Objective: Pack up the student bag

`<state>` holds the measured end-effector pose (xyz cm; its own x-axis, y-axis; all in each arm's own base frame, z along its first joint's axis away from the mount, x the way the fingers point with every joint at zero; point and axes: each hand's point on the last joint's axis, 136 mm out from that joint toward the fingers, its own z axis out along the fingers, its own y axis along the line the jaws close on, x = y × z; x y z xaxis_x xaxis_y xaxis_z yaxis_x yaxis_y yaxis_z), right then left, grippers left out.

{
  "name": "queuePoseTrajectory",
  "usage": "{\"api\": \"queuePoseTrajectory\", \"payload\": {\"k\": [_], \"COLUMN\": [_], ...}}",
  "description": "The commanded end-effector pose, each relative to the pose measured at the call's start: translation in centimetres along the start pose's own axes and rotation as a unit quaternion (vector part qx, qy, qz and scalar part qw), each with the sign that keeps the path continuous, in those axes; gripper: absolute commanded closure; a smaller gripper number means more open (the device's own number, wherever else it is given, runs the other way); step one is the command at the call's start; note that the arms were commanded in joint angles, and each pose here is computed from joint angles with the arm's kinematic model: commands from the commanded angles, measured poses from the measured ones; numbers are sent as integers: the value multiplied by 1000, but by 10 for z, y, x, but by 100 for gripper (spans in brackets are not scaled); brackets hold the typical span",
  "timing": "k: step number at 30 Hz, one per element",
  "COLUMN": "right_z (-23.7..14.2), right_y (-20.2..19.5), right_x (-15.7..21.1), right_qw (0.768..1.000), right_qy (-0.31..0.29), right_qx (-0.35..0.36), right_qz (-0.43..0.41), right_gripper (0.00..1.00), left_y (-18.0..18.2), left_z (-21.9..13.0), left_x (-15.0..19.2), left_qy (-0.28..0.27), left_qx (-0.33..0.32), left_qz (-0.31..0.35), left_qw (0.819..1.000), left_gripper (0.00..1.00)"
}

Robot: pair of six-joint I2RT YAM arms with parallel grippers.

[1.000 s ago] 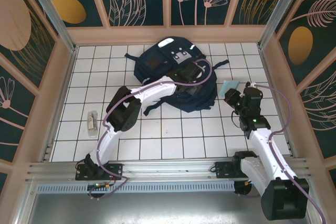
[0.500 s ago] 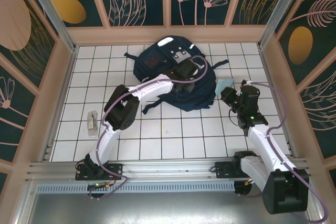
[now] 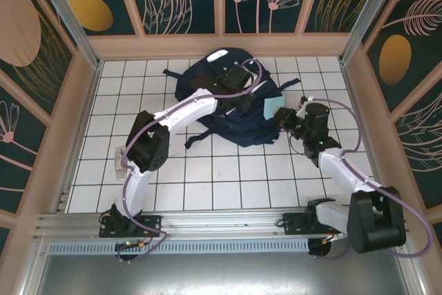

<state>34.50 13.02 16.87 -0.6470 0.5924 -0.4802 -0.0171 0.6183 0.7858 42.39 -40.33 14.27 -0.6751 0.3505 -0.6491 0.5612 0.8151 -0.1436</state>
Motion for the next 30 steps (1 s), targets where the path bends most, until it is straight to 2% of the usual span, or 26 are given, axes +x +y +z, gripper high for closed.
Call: {"api": "queuePoseTrajectory", "payload": {"k": [1,8,14,24,30], "right_z": [11,47,65,64,63], "right_y": [49,56,53,41,30], "right_x": [-15,-9,4,39,39], "right_qw": [996,995,993,992,994], "right_qy": [-8,23,51,82,73], "right_qx": [-83,-101,-97,-70,-36], "right_qz": [-11,9,37,69,76], "right_gripper": [100,100,100,100,100], "left_y": [-17,-22,-15,0,-4], "left_z": [-59,-83,-98,-113,-118], "left_x": [-51,-64,-77,-96,-98], "left_qy": [-72,-98,-130,-176,-191], "left_qx": [35,48,29,-13,3], "left_qz": [-7,-13,-25,-40,-42], "left_qw": [997,994,991,984,981], "left_gripper": [100,100,100,100,100]}}
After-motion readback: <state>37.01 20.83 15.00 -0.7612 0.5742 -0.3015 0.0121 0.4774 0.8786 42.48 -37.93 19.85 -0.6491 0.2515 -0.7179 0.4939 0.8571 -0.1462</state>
